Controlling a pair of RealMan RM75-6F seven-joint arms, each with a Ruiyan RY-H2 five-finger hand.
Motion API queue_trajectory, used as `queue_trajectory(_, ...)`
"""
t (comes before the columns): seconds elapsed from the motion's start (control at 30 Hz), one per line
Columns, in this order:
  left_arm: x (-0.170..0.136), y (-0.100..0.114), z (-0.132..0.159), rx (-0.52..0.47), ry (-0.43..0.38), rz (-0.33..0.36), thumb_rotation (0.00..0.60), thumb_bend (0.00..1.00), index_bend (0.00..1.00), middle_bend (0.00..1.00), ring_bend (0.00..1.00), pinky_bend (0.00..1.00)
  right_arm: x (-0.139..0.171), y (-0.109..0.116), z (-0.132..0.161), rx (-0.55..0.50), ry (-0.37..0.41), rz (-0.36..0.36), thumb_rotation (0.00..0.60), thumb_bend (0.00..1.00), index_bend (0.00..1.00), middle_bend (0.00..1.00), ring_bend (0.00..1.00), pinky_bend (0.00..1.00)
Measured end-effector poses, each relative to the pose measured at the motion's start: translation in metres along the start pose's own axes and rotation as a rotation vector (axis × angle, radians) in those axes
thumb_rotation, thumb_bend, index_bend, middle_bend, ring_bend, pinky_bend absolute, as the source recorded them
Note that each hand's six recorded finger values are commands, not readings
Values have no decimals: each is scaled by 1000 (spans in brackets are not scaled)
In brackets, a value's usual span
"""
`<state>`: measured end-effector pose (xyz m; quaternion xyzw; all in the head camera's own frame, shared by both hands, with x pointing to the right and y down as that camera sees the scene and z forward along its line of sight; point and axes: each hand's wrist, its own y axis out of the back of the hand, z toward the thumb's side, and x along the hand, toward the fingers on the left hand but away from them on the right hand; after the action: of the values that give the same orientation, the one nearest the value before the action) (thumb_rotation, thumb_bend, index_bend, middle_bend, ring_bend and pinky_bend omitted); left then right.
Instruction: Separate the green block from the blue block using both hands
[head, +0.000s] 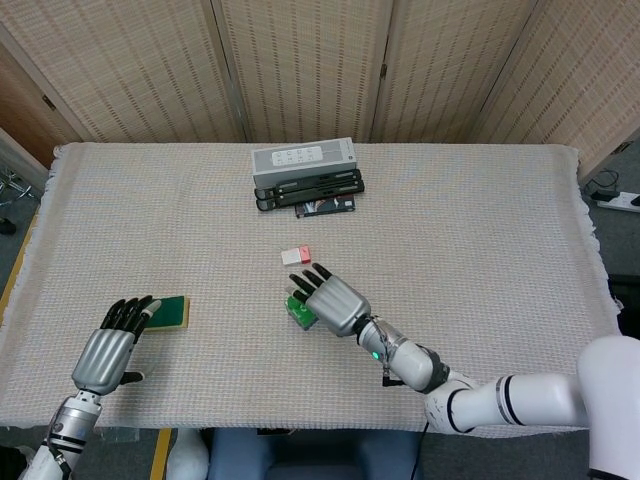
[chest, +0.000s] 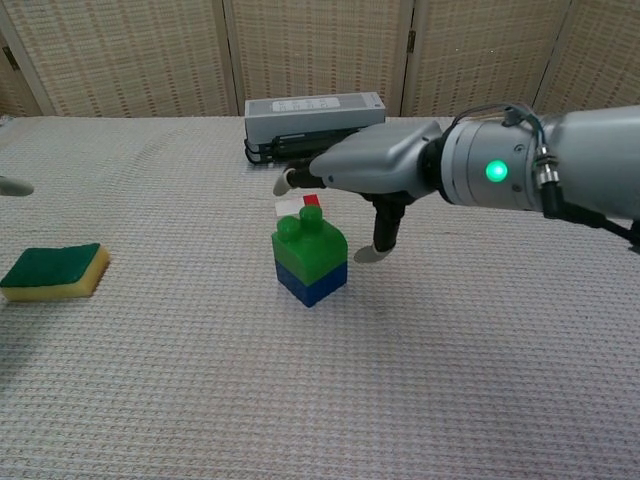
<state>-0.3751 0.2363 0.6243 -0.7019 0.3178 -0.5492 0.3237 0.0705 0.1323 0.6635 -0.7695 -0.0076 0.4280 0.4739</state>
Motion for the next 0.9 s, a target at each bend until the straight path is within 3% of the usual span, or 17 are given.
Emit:
queue_trajectory(0.27, -1, 1, -2, -3, 2, -2, 600, 257, 99, 80, 0, 34, -22, -9, 13, -2, 1, 26, 600, 340, 0, 73, 55, 0)
queue_trajectory(0.5, -3, 0, -3, -3, 2, -5, 600, 257, 97, 80, 0, 34, -32, -14, 18, -13, -2, 39, 600, 340, 5, 144, 139, 0)
queue_trajectory(0.73, -2, -2, -3, -1, -1, -13, 600, 257, 97, 80, 0, 34, -35, -16, 18, -15, -6, 26, 600, 340, 164, 288, 230, 15)
queue_trajectory(0.9, -2, -3, -3, 5, 0, -16, 600, 256, 97, 80, 0, 34, -37, -18, 16, -7, -14, 5, 600, 340, 218, 327, 254, 27)
